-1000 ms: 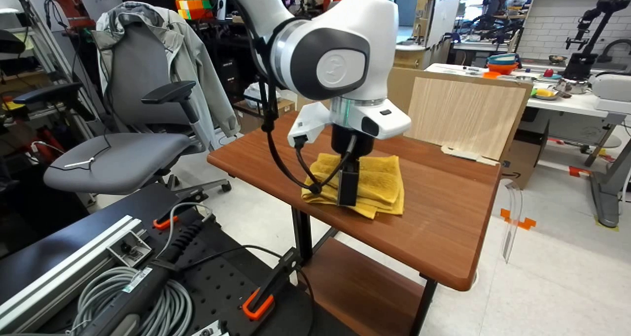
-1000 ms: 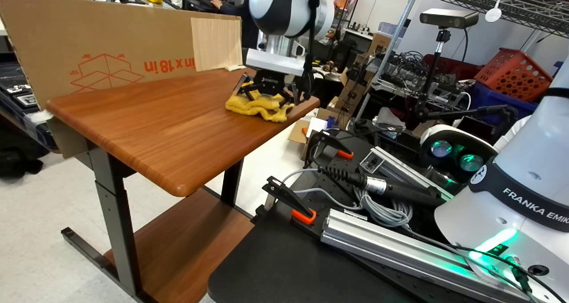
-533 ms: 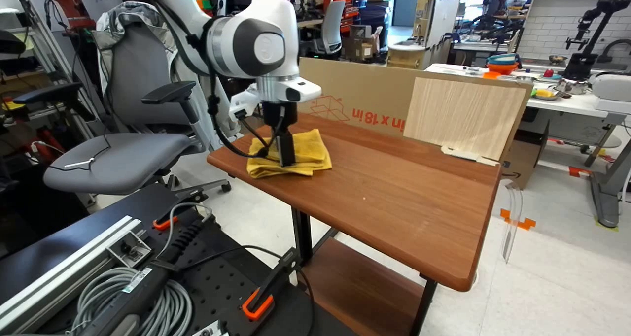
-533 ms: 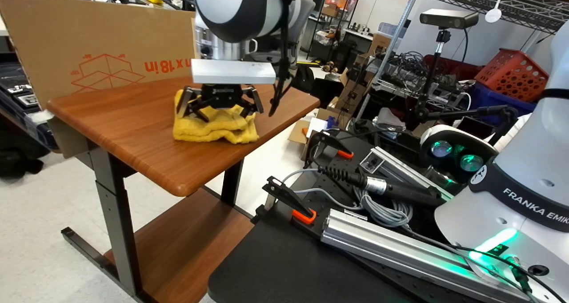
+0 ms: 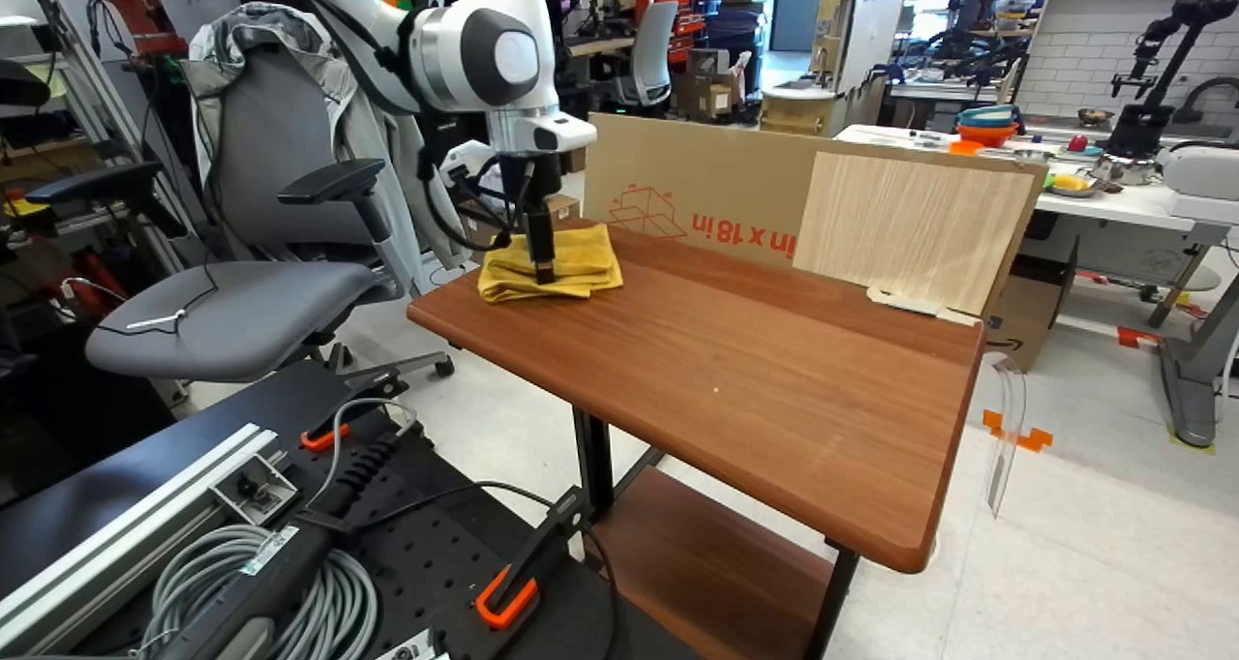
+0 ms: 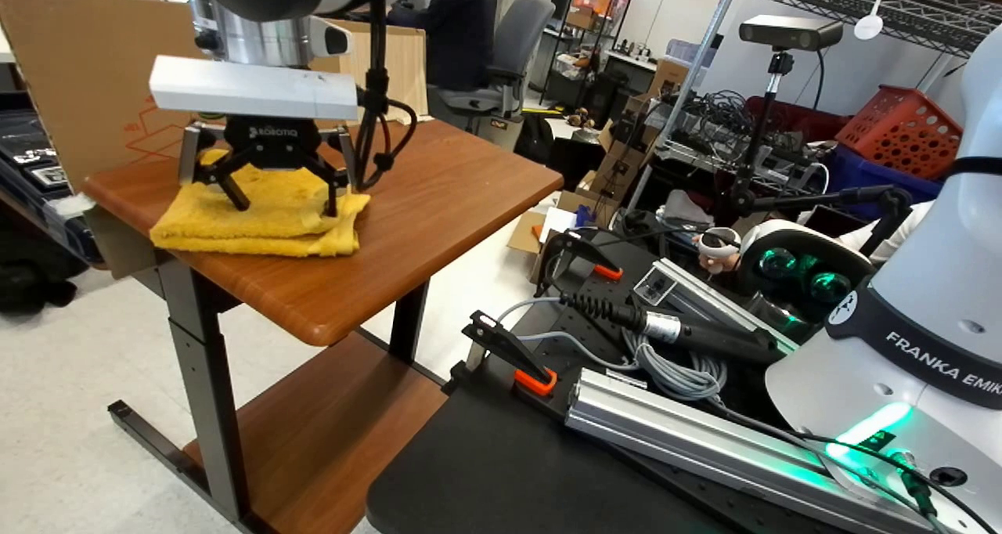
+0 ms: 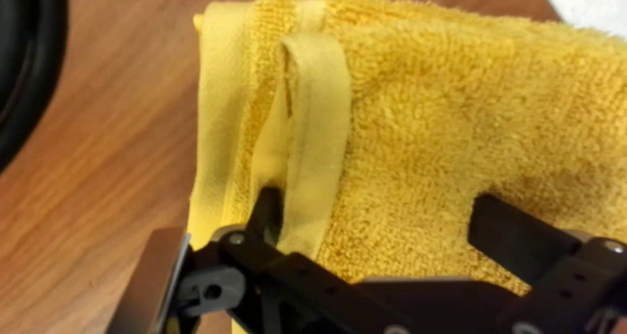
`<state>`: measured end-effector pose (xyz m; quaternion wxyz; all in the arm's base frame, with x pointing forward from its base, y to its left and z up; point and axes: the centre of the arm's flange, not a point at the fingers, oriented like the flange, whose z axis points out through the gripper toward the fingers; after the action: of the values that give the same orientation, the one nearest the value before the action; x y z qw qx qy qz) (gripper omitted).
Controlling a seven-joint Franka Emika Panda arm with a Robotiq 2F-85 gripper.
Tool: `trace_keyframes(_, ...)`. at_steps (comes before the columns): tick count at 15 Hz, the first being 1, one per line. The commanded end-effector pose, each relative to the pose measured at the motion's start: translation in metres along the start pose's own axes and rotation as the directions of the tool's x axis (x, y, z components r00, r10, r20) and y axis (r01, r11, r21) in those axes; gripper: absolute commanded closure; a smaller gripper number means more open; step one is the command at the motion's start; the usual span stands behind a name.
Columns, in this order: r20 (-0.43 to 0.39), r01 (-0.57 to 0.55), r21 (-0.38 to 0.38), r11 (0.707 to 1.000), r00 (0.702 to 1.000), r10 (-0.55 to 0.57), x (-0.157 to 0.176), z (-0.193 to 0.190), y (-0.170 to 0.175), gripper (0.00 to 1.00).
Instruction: Use the yellow towel to wipe the table
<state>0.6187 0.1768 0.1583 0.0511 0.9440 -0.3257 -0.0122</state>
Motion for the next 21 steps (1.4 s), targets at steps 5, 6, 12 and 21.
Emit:
trace_keyframes(5, 0.021, -0.329, 0.007, 0.944, 0.944, 0.329, 0.186, 0.01, 0.083, 0.0)
trace_keyframes(6, 0.03, -0.362, 0.017, 0.932, 0.932, 0.362, 0.201, 0.011, 0.104, 0.0)
trace_keyframes(12, 0.137, -0.521, -0.014, 0.854, 0.845, 0.518, 0.221, 0.044, 0.247, 0.0)
trace_keyframes(21, 0.118, -0.527, 0.059, 0.848, 0.847, 0.518, 0.191, -0.021, 0.313, 0.0)
